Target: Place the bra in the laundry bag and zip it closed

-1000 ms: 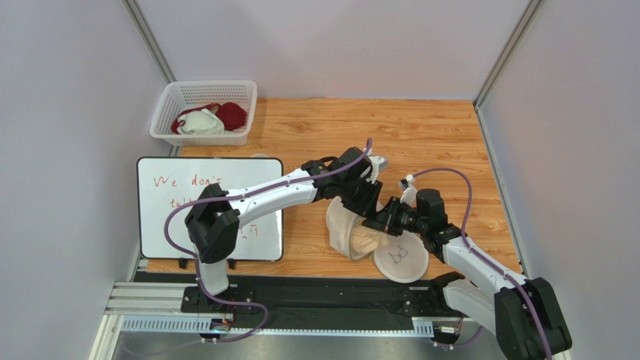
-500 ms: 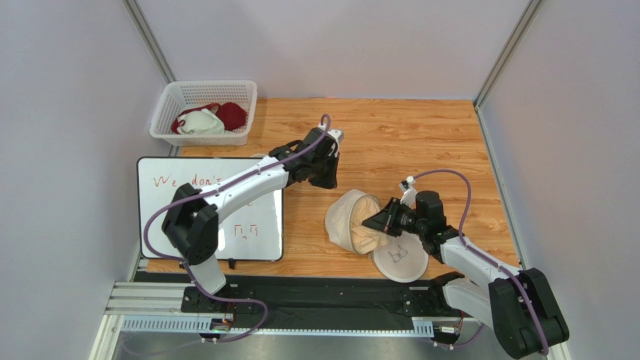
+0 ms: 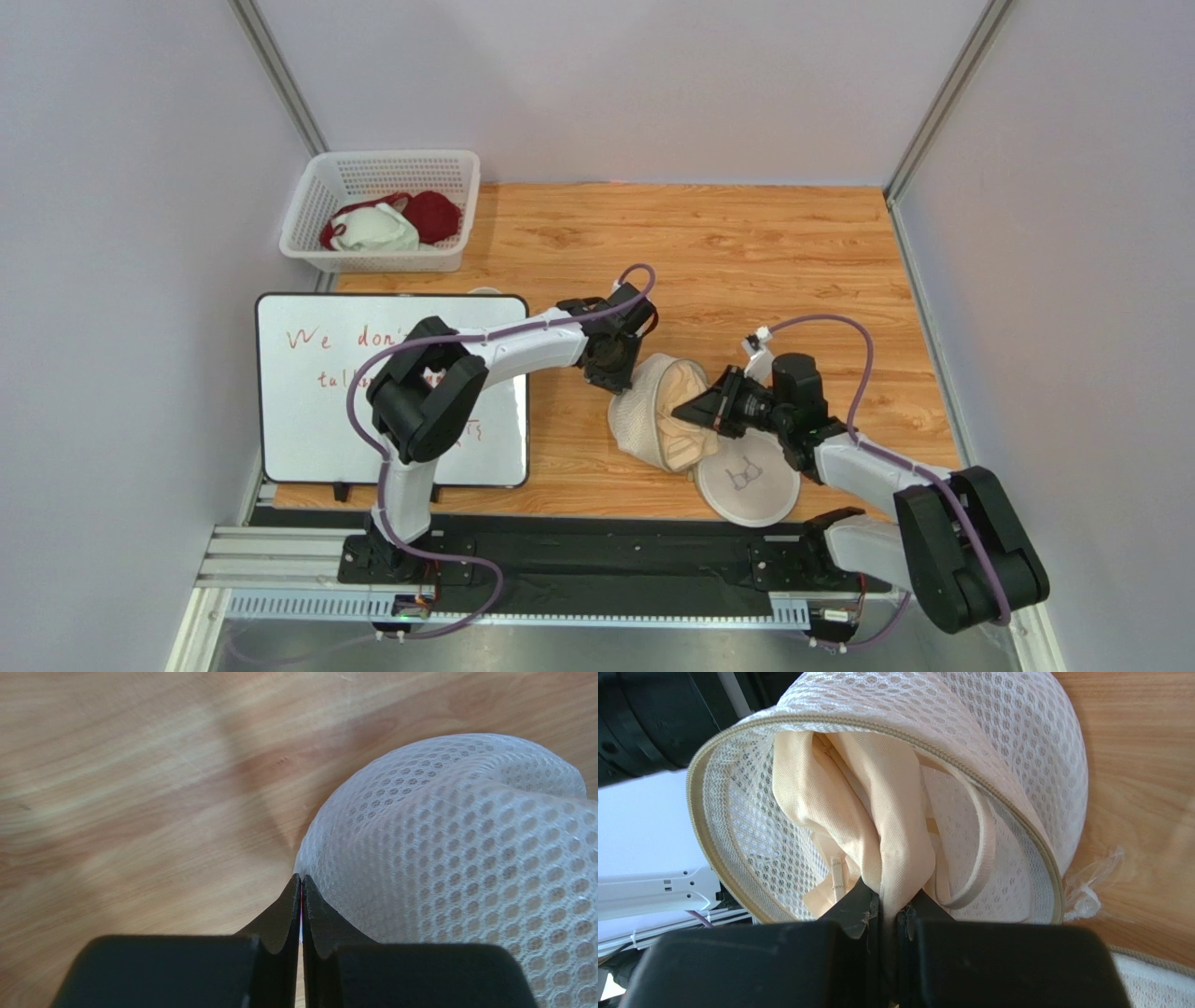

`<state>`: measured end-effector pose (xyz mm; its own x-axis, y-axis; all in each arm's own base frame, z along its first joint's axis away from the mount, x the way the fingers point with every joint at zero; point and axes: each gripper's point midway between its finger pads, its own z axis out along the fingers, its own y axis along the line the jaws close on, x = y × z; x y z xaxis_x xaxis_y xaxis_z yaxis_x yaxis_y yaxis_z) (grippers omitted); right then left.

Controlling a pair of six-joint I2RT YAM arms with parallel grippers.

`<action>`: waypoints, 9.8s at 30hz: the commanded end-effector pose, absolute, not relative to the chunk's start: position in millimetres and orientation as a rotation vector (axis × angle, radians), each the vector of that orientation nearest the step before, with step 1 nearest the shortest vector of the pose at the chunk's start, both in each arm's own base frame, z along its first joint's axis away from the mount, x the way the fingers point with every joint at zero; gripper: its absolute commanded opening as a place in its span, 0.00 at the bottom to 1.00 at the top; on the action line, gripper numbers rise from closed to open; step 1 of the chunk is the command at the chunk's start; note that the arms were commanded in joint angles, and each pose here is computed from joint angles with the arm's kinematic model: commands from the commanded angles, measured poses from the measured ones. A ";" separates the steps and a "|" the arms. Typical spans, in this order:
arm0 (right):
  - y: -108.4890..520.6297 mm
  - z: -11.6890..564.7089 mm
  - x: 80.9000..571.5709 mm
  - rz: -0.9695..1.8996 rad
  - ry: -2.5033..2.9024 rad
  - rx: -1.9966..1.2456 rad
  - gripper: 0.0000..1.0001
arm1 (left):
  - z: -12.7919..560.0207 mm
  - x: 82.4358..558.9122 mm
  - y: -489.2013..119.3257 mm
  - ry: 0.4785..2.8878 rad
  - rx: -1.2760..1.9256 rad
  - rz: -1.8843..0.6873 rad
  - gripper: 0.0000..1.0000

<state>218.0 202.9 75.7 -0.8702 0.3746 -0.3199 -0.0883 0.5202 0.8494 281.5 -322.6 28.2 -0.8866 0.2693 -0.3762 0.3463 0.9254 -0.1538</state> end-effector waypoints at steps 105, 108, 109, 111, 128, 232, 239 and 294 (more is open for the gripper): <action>94.2 16.9 184.3 0.246 2.553 0.874 0.54 | 74.1 270.4 -384.0 2.531 0.611 -0.508 0.08; 89.8 11.1 184.6 0.201 2.549 0.920 0.51 | 85.5 266.2 -381.2 2.515 0.609 -0.520 0.10; 88.8 11.0 184.9 0.195 2.544 0.927 0.50 | 87.7 262.8 -380.1 2.508 0.616 -0.510 0.14; 90.1 10.8 186.2 0.216 2.528 0.922 0.40 | 102.0 258.4 -380.2 2.471 0.633 -0.514 0.19; 95.1 77.9 183.2 0.416 2.410 0.723 0.00 | 82.9 252.1 -380.0 2.514 0.683 -0.453 0.21; 140.0 277.9 191.4 0.696 2.352 0.227 0.00 | 248.6 151.3 -482.6 1.735 0.853 -1.064 0.70; 145.9 279.4 188.5 0.746 2.349 0.221 0.00 | 229.6 171.9 -474.2 1.817 0.817 -1.006 0.46; 161.1 123.7 186.8 1.321 2.071 0.597 0.17 | 174.2 199.5 -408.2 2.149 0.413 -1.675 0.05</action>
